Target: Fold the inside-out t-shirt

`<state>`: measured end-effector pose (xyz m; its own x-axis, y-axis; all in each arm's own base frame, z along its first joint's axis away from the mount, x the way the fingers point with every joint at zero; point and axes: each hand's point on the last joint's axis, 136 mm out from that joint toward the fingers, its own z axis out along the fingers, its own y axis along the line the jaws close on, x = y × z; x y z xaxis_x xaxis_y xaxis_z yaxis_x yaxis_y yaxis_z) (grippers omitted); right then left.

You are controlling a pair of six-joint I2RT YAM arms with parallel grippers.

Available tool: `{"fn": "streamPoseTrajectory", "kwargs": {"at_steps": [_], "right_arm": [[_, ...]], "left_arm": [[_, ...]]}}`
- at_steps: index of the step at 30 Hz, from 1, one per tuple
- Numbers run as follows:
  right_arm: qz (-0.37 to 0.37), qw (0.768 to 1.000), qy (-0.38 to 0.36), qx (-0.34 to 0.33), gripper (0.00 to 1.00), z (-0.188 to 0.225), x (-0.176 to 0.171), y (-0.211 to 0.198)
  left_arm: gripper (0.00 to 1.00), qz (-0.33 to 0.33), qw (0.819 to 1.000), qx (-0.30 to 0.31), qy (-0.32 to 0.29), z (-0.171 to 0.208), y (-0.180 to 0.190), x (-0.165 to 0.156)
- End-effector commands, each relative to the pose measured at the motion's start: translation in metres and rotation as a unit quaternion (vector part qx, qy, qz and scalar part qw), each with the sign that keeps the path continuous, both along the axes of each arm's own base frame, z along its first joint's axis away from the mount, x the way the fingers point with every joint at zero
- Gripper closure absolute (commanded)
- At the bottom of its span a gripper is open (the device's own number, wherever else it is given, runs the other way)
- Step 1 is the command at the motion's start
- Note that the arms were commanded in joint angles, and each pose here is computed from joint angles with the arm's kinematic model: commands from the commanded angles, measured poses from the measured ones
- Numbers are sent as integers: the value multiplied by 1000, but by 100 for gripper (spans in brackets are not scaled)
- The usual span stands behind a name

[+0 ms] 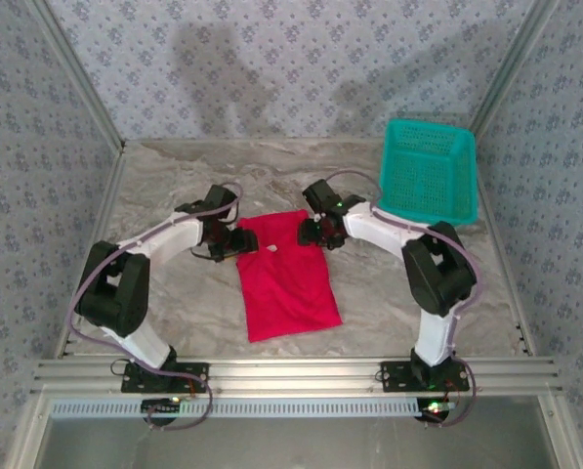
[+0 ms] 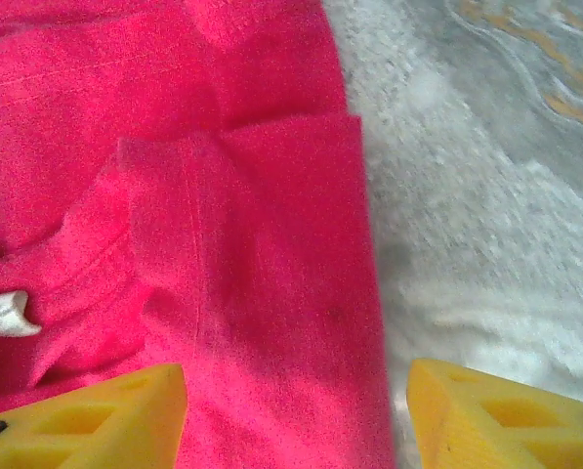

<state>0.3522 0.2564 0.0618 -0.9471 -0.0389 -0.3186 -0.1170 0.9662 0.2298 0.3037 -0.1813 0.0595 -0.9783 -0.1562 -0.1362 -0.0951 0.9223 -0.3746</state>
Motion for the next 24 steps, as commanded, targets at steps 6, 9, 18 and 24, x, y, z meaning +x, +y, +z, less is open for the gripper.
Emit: {"fn": "streamPoseTrajectory", "kwargs": {"at_steps": [6,9,18,24], "right_arm": [[48,998,27,-7,43,-20,9,14],[41,999,31,-3,63,-20,7,14],[36,999,24,-17,100,2,-2,4],[41,999,16,-17,100,18,-5,3]], "left_arm": [[44,16,999,-41,24,-23,-13,-2],[61,20,999,-42,24,-23,-13,-1],[95,29,999,-15,-4,7,-3,1],[100,15,999,25,-31,30,1,-2]]}}
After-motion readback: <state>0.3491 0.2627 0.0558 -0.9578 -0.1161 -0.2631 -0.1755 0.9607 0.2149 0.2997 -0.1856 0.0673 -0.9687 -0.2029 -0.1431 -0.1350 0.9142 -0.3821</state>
